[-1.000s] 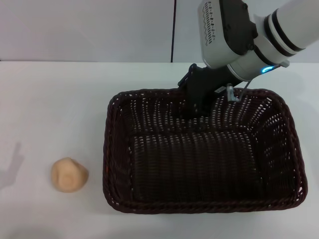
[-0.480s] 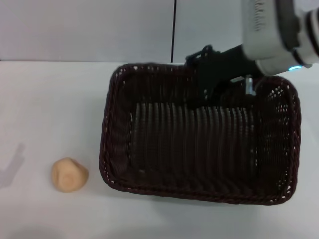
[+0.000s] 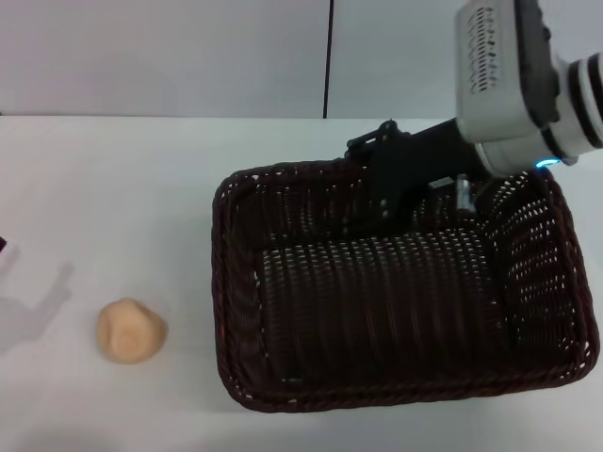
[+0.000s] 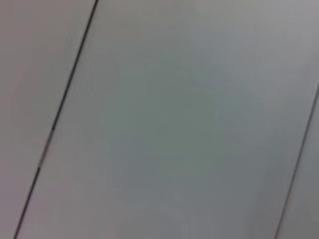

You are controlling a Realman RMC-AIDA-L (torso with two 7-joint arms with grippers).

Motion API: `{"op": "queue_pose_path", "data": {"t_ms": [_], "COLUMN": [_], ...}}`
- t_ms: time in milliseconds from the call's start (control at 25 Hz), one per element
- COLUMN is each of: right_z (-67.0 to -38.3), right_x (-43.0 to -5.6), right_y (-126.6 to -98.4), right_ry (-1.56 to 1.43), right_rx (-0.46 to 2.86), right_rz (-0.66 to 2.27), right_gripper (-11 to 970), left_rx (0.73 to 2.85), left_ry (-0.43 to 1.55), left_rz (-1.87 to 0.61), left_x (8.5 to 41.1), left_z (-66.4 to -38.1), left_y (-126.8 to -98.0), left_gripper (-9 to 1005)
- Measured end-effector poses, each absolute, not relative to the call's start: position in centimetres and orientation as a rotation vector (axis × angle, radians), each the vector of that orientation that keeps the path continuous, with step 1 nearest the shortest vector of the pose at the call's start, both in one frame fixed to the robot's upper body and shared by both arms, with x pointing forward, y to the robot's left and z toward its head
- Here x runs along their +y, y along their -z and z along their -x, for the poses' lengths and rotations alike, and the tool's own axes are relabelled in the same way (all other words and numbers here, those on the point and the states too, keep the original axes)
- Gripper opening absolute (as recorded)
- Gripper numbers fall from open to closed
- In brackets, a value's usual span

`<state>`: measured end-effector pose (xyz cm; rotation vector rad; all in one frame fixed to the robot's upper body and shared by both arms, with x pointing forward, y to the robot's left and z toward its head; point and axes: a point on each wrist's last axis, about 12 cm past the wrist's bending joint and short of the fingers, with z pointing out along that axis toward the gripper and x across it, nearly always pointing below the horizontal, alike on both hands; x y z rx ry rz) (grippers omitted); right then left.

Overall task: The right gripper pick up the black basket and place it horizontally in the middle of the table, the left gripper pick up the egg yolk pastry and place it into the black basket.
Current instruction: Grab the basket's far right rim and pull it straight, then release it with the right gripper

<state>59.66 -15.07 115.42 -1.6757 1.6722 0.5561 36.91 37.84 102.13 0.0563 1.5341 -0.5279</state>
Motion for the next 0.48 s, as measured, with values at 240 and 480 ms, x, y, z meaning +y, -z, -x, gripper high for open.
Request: {"op": "queue_pose_path", "data": {"t_ms": [240, 480], "right_z": [-60.5, -60.7], "right_x": [-15.1, -14.9], "right_y": [-114.7, -114.0], "right_ry": [-0.453, -0.417], "right_rx": [1.694, 1.711], "right_rz": [1.684, 1.711], "right_gripper": [662, 662], "left_rx": [1.554, 1.558], "left_ry": [0.547, 0.547], "left_rz": [-0.070, -0.062], "left_x": [37.4, 37.3], "left_z": [-36.7, -36.5], "left_y": [-101.8, -101.7], "left_gripper": [810, 810]}}
